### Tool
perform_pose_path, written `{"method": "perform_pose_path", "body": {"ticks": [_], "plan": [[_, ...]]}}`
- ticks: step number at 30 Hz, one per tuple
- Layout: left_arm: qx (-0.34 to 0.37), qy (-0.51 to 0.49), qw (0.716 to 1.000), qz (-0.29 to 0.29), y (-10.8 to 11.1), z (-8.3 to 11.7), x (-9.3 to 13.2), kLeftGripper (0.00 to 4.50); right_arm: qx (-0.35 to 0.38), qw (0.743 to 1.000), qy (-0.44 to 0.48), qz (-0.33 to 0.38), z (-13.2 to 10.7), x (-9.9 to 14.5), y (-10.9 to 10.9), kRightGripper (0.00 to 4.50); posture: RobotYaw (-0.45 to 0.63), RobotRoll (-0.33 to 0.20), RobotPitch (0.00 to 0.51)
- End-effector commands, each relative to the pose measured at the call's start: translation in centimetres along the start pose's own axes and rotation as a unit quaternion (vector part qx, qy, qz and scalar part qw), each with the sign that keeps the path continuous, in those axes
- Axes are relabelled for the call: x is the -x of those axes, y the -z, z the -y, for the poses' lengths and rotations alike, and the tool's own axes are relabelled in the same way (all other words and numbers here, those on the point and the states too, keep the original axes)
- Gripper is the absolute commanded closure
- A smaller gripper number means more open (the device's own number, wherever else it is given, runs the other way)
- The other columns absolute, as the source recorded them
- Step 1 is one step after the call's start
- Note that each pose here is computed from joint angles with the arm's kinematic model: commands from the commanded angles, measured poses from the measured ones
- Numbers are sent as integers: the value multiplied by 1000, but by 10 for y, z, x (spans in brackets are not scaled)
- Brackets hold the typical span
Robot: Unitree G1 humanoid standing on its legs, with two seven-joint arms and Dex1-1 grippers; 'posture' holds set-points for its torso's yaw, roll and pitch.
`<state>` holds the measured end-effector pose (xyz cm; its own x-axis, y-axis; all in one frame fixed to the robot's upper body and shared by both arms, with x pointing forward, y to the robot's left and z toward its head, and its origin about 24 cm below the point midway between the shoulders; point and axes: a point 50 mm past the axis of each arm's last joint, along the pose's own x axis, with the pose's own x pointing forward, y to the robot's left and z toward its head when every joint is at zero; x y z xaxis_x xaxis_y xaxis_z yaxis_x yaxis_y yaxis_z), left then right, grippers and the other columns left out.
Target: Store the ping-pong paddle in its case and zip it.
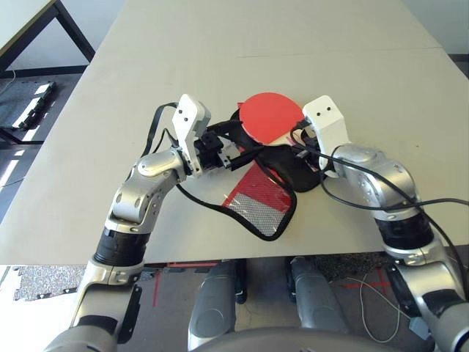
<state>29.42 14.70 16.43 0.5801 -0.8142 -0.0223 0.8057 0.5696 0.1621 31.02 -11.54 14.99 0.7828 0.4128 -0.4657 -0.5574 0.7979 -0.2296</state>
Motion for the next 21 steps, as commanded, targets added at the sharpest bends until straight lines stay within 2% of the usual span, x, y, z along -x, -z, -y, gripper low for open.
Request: {"method": "perform_pose_path", "body": {"ticks": [1, 13, 21], "plan": [[2, 2, 1000, -5, 2, 3, 1, 0, 11, 1000, -28, 7, -10, 0, 1, 3288, 37, 0, 225], [3, 3, 1000, -9, 4, 4, 1, 0, 11, 998, -58, 5, -22, 0, 3, 3288, 39, 0, 228], [4, 3, 1000, -10, 5, 4, 2, 0, -4, 999, -38, -5, -17, -1, 2, 3288, 36, 0, 229]]}}
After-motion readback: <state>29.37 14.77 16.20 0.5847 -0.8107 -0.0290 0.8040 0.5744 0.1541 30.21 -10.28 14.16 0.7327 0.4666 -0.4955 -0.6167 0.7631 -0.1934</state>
